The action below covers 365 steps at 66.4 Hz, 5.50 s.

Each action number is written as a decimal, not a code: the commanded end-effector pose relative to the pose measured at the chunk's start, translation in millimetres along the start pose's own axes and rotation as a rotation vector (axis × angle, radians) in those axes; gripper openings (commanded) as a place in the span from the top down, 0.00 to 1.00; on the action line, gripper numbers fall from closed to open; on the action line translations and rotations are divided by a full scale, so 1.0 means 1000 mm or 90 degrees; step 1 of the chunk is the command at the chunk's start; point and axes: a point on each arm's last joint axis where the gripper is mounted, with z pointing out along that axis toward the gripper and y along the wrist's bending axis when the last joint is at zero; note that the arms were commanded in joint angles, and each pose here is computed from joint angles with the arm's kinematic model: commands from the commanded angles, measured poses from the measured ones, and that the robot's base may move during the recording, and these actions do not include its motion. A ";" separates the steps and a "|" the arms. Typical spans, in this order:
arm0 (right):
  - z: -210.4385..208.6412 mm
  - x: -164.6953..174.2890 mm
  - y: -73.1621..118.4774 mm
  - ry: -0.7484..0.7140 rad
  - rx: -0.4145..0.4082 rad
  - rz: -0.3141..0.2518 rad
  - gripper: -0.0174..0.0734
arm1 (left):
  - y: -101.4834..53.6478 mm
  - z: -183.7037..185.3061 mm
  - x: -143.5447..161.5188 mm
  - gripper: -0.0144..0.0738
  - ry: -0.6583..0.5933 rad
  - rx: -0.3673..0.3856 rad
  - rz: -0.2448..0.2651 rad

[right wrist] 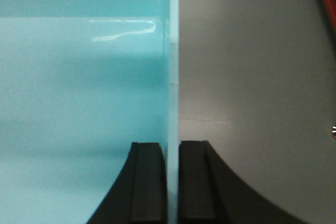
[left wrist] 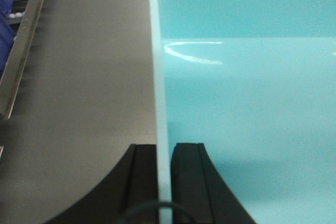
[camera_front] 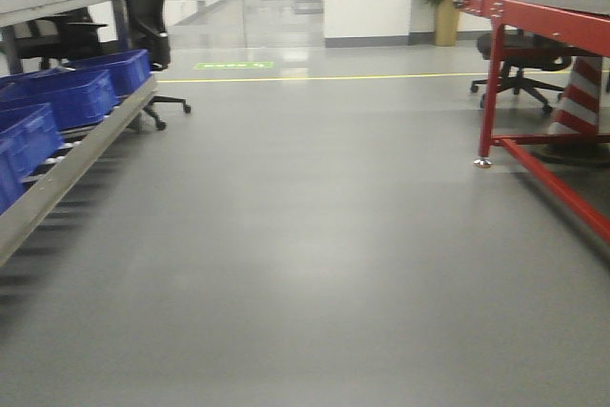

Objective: Move two blue bins to right shelf middle

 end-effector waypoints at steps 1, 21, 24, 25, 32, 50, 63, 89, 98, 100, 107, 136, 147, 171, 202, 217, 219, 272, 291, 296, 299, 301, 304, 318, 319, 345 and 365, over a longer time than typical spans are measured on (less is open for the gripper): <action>-0.006 -0.007 -0.002 -0.041 -0.001 -0.005 0.98 | 0.000 -0.008 -0.007 0.96 -0.038 0.010 0.005; -0.006 -0.007 -0.002 -0.041 -0.001 -0.005 0.98 | 0.000 -0.008 -0.007 0.96 -0.039 0.010 0.006; -0.006 -0.007 -0.002 -0.041 -0.001 -0.005 0.98 | 0.000 -0.008 -0.007 0.96 -0.039 0.010 0.006; -0.006 -0.007 -0.002 -0.041 -0.001 -0.005 0.98 | 0.000 -0.008 -0.007 0.96 -0.039 0.010 0.006; -0.006 -0.007 -0.002 -0.041 -0.001 -0.005 0.98 | 0.000 -0.008 -0.007 0.96 -0.039 0.010 0.006; -0.006 -0.007 -0.002 -0.041 -0.001 -0.005 0.98 | 0.000 -0.008 -0.008 0.96 -0.048 0.016 0.006; -0.006 -0.007 -0.002 -0.041 -0.001 -0.005 0.98 | -0.002 -0.008 -0.010 0.96 -0.061 0.027 0.006; -0.006 -0.007 -0.002 -0.041 -0.001 -0.005 0.98 | -0.002 -0.008 -0.011 0.96 -0.065 0.029 0.007; -0.006 -0.007 -0.002 -0.041 -0.001 -0.005 0.98 | -0.002 -0.008 -0.011 0.96 -0.065 0.029 0.007; -0.006 -0.007 -0.002 -0.041 -0.001 -0.005 0.98 | -0.002 -0.008 -0.011 0.96 -0.065 0.029 0.007; -0.006 -0.007 -0.002 -0.041 -0.001 -0.005 0.98 | -0.002 -0.008 -0.011 0.96 -0.065 0.029 0.007; -0.006 -0.007 -0.002 -0.041 -0.001 -0.005 0.98 | -0.002 -0.008 -0.011 0.96 -0.065 0.029 0.007; -0.006 -0.007 -0.002 -0.041 -0.001 -0.005 0.98 | -0.002 -0.008 -0.011 0.96 -0.065 0.029 0.007; -0.006 -0.007 -0.002 -0.041 -0.001 -0.005 0.98 | -0.002 -0.008 -0.011 0.96 -0.065 0.029 0.007; -0.006 -0.007 -0.002 -0.041 -0.001 -0.005 0.98 | -0.002 -0.008 -0.011 0.96 -0.065 0.029 0.007; -0.006 -0.007 -0.002 -0.041 -0.001 -0.005 0.98 | -0.002 -0.008 -0.011 0.96 -0.065 0.029 0.007; -0.006 -0.007 -0.002 -0.041 -0.001 -0.005 0.98 | -0.002 -0.008 -0.011 0.96 -0.065 0.029 0.007; -0.006 -0.007 -0.002 -0.041 -0.001 -0.005 0.98 | -0.002 -0.008 -0.011 0.96 -0.065 0.029 0.007; -0.006 -0.007 -0.002 -0.041 -0.001 -0.005 0.98 | -0.002 -0.008 -0.011 0.96 -0.065 0.029 0.007; -0.006 -0.007 -0.002 -0.041 -0.001 -0.005 0.98 | -0.002 -0.008 -0.011 0.96 -0.065 0.029 0.007; -0.006 -0.007 -0.002 -0.041 -0.001 -0.005 0.98 | -0.002 -0.008 -0.011 0.96 -0.065 0.029 0.007; -0.006 -0.007 -0.002 -0.041 -0.001 -0.005 0.98 | -0.002 -0.008 -0.011 0.96 -0.065 0.029 0.007; -0.006 -0.007 -0.002 -0.041 -0.001 -0.005 0.98 | -0.002 -0.008 -0.011 0.96 -0.065 0.029 0.007; -0.006 -0.007 -0.002 -0.041 -0.001 -0.005 0.98 | -0.002 -0.008 -0.011 0.96 -0.065 0.029 0.007; -0.006 -0.007 -0.002 -0.041 -0.001 -0.005 0.98 | -0.002 -0.008 -0.011 0.96 -0.065 0.029 0.007; -0.006 -0.007 -0.002 -0.041 -0.001 -0.005 0.98 | -0.002 -0.008 -0.011 0.96 -0.065 0.029 0.007; -0.006 -0.007 -0.002 -0.041 -0.001 -0.005 0.98 | -0.002 -0.008 -0.011 0.96 -0.065 0.029 0.007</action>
